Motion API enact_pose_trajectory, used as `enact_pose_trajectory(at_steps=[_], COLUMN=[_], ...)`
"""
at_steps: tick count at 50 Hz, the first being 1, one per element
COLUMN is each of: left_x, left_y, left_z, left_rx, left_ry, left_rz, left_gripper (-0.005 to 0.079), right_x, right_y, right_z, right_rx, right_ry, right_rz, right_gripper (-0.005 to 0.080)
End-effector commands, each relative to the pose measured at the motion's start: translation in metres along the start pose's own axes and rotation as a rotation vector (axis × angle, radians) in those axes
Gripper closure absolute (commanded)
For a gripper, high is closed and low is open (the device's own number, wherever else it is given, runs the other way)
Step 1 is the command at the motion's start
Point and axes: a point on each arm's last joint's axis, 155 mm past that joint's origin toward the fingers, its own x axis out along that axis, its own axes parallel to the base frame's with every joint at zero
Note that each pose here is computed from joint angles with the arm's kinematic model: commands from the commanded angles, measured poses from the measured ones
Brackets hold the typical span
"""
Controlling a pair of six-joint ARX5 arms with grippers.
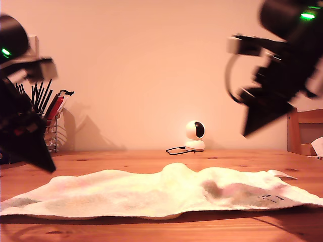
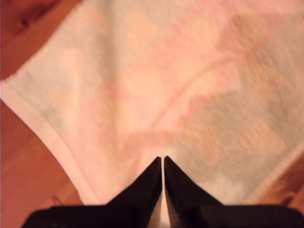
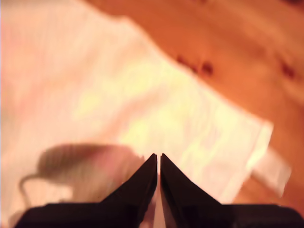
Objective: Fold the tea towel in front of you. After folding it, place it to the left side.
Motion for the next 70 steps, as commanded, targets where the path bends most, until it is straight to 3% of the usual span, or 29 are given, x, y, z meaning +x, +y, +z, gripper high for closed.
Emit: enact_pose_trajectory(at_steps=[1,10,21,29,32,47,70], left_x=[0.000,0.005,0.005,0.004,0.004,0.003,0.003], left_y=[-0.010,-0.033,-0.037,-0.040,-0.042,-0.044,-0.046], left_z=[0.009,0.020,0.026,0.036,0.038,0.040,0.041], left_rx=[0.029,0.082,0.019,0.026,0.028,0.007,-0.001], left_ry=[-0.039,-0.069,-0.088,-0.131,-0.142,-0.148,-0.151], left_rz=[-0.015,-0.057,-0.065,-0.082,-0.095,-0.109,-0.120], left_gripper=[0.0762,0.0762,0.0762,0.0762,0.0762,0.0762,0.0762], right_x=[-0.009,-0.014,-0.019,-0.025,-0.027,-0.020,0.012], right_y=[0.001,0.014,0.033,0.048,0.052,0.069,0.044], right_z=[-0.001,-0.030,-0.076,-0.097,-0.101,-0.117,-0.135], right_rx=[-0.037,-0.320,-0.547,-0.581,-0.617,-0.832,-0.902], right_ry=[-0.041,0.012,0.175,0.243,0.253,0.285,0.403], right_rz=[-0.015,0.012,0.130,0.214,0.237,0.336,0.256], right_gripper=[0.0763,0.0763,0.0742,0.0503,0.0452,0.0451,0.0453])
